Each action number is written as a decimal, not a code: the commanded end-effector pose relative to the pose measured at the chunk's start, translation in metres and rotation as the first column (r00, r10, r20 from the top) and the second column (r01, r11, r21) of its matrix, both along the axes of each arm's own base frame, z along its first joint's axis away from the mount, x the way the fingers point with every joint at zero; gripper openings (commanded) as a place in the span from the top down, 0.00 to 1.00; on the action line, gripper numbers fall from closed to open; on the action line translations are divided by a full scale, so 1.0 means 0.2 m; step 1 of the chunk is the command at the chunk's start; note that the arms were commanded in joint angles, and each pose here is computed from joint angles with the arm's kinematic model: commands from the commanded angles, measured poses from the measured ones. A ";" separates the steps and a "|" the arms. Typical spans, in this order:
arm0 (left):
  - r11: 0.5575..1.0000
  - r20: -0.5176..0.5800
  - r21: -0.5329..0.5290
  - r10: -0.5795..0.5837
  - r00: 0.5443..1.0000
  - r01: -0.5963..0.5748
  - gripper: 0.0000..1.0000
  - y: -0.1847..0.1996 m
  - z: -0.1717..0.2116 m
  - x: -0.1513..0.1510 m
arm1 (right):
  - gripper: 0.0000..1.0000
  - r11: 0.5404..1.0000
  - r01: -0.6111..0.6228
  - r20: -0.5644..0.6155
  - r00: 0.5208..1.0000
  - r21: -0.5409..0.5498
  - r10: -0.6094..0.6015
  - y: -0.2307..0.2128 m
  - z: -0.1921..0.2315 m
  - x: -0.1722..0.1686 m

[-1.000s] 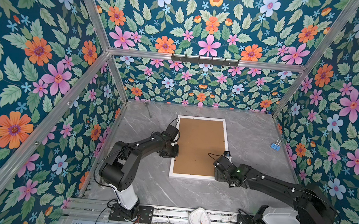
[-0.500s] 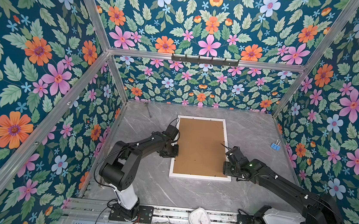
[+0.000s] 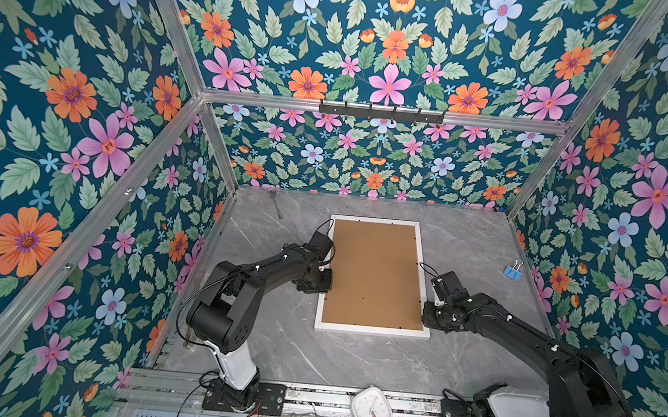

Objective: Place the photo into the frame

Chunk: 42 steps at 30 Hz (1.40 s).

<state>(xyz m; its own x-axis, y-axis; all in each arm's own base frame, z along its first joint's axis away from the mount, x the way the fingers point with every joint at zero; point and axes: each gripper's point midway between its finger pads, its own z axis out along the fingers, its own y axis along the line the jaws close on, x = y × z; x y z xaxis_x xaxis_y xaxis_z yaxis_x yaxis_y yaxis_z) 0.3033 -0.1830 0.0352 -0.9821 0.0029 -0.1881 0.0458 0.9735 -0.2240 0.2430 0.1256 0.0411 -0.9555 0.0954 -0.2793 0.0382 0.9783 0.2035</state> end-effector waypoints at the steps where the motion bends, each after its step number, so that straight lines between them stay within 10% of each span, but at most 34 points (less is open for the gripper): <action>1: 1.000 -0.025 0.005 -0.002 1.000 0.002 0.62 0.00 0.00 -0.04 | 0.65 1.000 -0.019 0.013 1.000 0.018 0.018 0.03 0.00 0.03; 22: 0.952 0.026 -0.305 0.031 0.999 -0.022 0.47 -0.40 0.25 -0.36 | 0.88 1.000 0.019 0.004 1.000 -0.009 -0.019 -0.01 -0.02 0.02; 32: 0.878 0.026 -0.439 0.223 0.975 -0.189 0.46 -0.52 0.29 -0.48 | 0.93 0.999 0.029 0.013 1.000 -0.017 -0.029 -0.02 -0.02 0.01; 42: 0.935 0.073 -0.328 0.170 0.983 -0.137 0.46 -0.59 0.24 -0.55 | 0.95 0.999 0.029 0.018 0.999 -0.018 -0.028 -0.03 -0.02 0.02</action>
<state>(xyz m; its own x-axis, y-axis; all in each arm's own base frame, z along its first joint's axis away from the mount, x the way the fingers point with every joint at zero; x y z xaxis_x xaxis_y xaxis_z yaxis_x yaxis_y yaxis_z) 0.1895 -0.3030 0.0867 -0.9503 -0.2248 -0.2155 -0.0660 0.8216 -0.5662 0.2452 0.1262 0.0378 -0.9510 0.1027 -0.2917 0.0410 0.9768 0.2102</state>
